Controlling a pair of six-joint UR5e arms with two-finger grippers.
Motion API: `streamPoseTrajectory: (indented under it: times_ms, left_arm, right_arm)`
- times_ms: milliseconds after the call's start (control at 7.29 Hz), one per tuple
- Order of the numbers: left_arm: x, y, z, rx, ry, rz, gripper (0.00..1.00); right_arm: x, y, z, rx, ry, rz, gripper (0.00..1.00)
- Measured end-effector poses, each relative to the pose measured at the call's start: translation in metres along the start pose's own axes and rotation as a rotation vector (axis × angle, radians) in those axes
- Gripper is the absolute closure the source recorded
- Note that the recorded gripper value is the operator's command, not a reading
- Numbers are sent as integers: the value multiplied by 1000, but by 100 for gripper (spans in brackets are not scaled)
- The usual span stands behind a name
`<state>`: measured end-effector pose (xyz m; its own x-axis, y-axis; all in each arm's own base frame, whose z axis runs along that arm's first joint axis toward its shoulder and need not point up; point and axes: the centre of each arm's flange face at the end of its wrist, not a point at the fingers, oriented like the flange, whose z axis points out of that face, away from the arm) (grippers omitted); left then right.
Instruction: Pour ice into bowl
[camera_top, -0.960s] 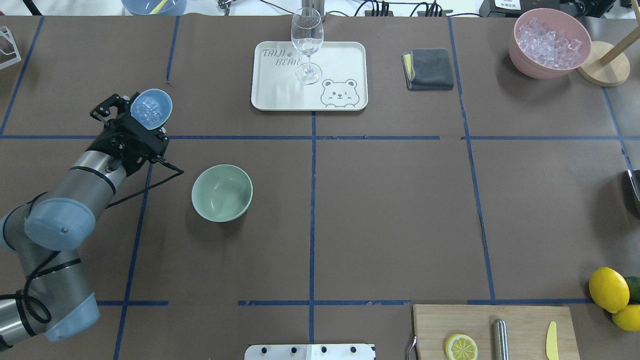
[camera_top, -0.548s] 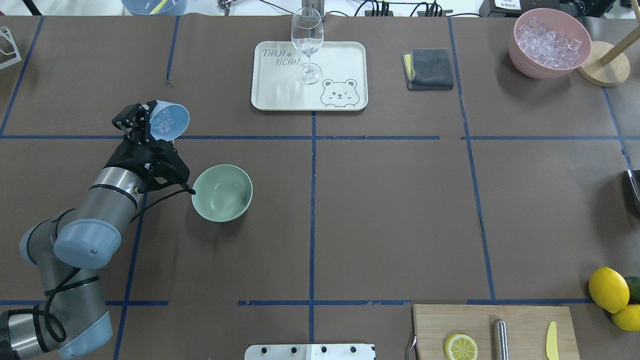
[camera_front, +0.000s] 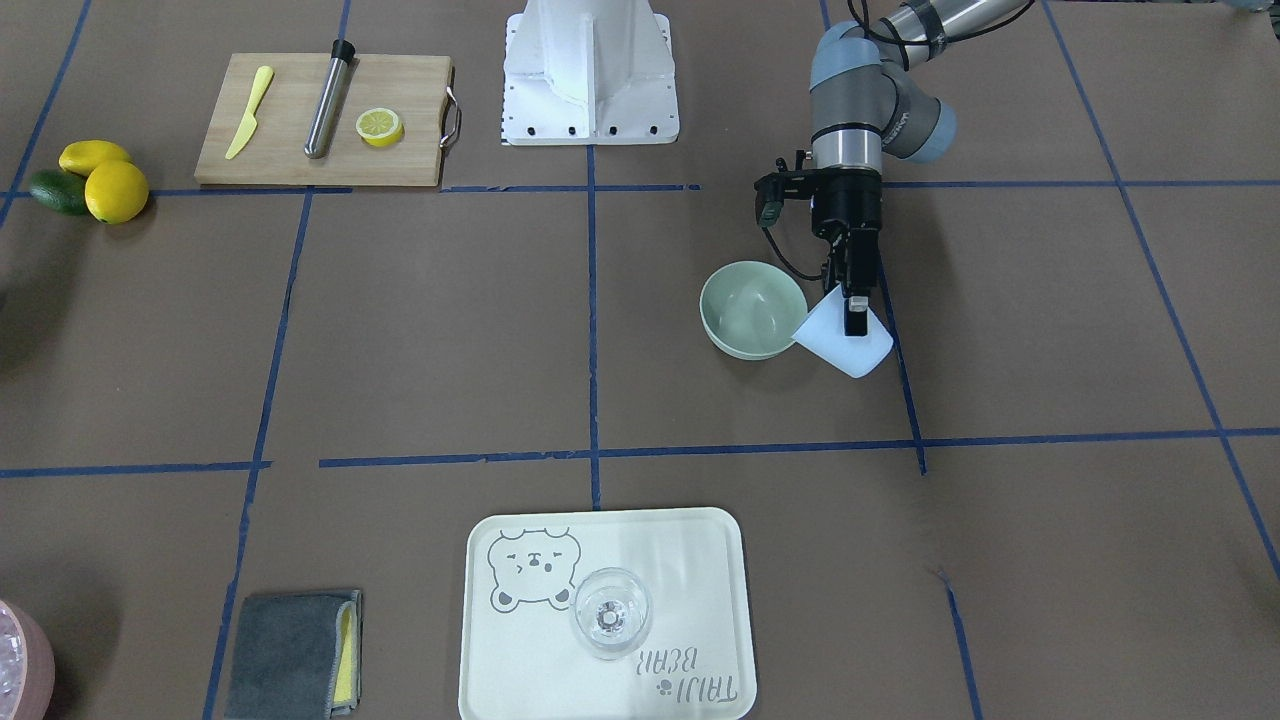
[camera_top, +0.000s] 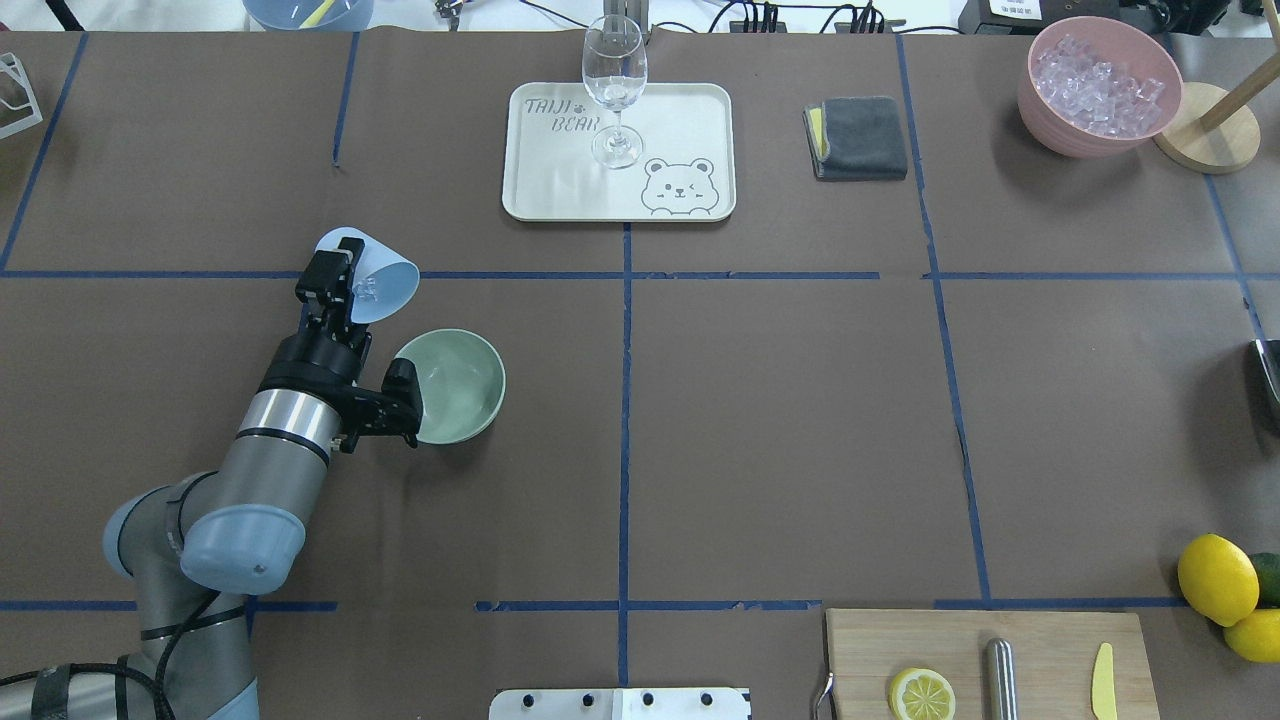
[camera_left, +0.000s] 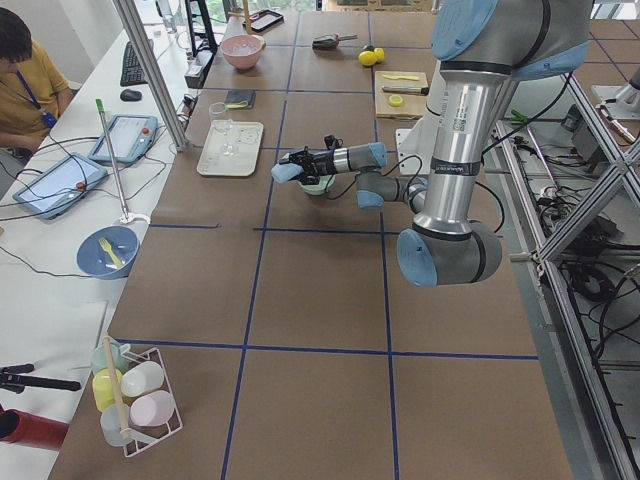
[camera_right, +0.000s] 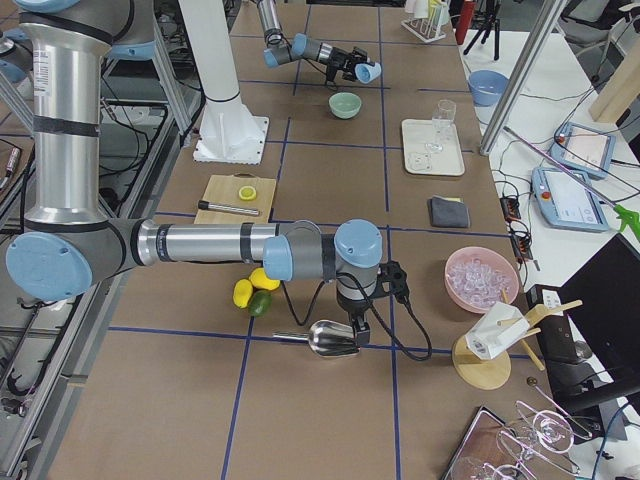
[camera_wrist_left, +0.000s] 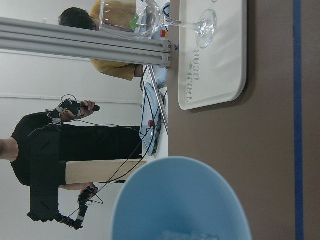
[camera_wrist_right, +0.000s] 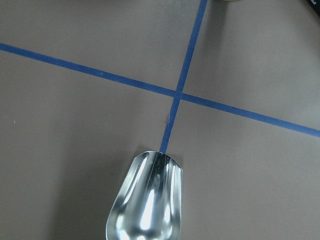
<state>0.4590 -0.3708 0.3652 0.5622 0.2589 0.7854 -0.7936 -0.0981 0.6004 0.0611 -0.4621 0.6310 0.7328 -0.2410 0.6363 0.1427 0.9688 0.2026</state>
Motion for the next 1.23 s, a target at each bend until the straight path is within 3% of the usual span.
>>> streamPoseTrajectory:
  times_ms: [823,1234]
  left_arm:
    - [10,-19,-22,-36,-53,453,100]
    - [9,-19,-24,-61,-67,595,100]
  right_arm:
    - [9,10,1,-4,-1,27,0]
    - [12,12,0,-1,0,34,0]
